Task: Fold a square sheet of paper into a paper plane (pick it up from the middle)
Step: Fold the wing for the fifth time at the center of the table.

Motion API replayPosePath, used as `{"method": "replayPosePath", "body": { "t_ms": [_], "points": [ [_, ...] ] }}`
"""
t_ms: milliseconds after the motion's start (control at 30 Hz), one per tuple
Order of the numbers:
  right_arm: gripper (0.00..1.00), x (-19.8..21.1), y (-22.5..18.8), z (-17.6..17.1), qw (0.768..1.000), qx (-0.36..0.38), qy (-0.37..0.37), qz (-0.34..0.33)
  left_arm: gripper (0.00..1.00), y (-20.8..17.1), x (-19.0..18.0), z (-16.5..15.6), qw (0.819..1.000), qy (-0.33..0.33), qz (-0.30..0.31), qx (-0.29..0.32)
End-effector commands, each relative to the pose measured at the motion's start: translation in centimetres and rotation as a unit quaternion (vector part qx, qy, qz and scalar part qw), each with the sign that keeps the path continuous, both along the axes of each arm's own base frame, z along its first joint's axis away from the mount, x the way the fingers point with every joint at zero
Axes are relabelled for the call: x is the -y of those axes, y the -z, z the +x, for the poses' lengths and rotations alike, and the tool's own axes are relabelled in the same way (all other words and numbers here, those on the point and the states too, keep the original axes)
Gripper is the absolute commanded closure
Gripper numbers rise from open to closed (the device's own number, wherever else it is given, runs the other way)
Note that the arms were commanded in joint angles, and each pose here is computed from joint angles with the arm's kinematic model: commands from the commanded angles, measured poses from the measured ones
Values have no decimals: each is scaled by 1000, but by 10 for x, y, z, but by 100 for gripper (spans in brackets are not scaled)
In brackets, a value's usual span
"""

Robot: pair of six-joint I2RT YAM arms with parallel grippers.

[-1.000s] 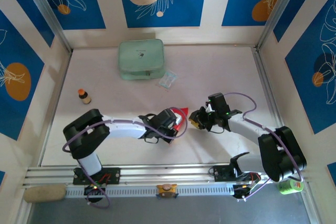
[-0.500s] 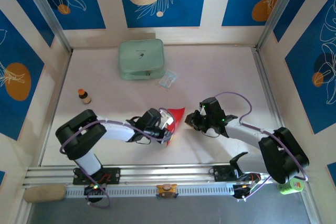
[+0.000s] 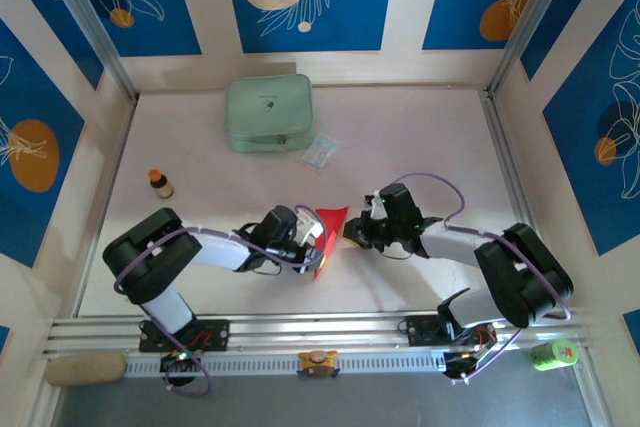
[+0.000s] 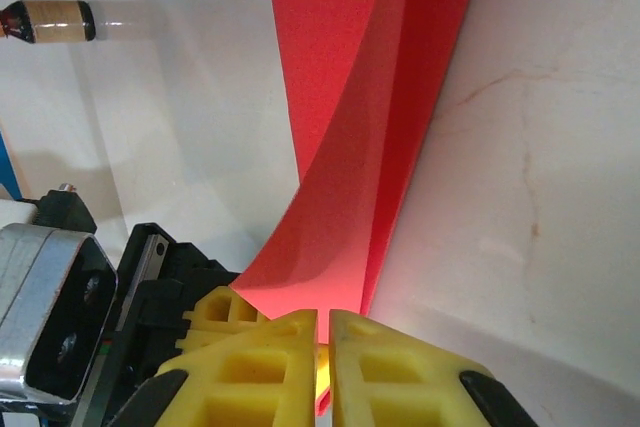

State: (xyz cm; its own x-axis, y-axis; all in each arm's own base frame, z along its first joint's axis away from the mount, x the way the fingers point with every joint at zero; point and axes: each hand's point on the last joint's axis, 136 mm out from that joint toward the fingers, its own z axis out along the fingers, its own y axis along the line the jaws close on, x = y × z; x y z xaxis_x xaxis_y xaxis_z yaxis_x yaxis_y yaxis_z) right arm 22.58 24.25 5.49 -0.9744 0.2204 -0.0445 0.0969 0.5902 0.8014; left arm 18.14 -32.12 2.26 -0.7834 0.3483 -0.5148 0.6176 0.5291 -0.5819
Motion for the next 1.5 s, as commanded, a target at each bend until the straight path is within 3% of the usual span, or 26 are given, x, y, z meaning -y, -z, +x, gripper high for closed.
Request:
{"method": "replayPosePath", "body": {
  "t_ms": [0, 400, 700, 1233, 1467],
  "points": [
    [88, -13, -11, 3, 999, 14, -34, 21, 100, -1, -2, -3, 1000, 2, -12, -15],
    [89, 6, -7, -6, 1000, 9, -7, 25, 100, -10, 23, -3, 997, 56, -54, -12],
    [90, -11, -10, -2, 998, 16, -50, 44, 100, 1, 10, -5, 996, -10, -66, -53],
    [91, -20, 0, 4, 997, 7, -63, 36, 100, 22, -9, -3, 993, -51, -15, -103],
    [91, -23, 6, 9, 997, 4, -64, 39, 100, 22, -7, -3, 990, -49, -21, -128]
  ]
}}
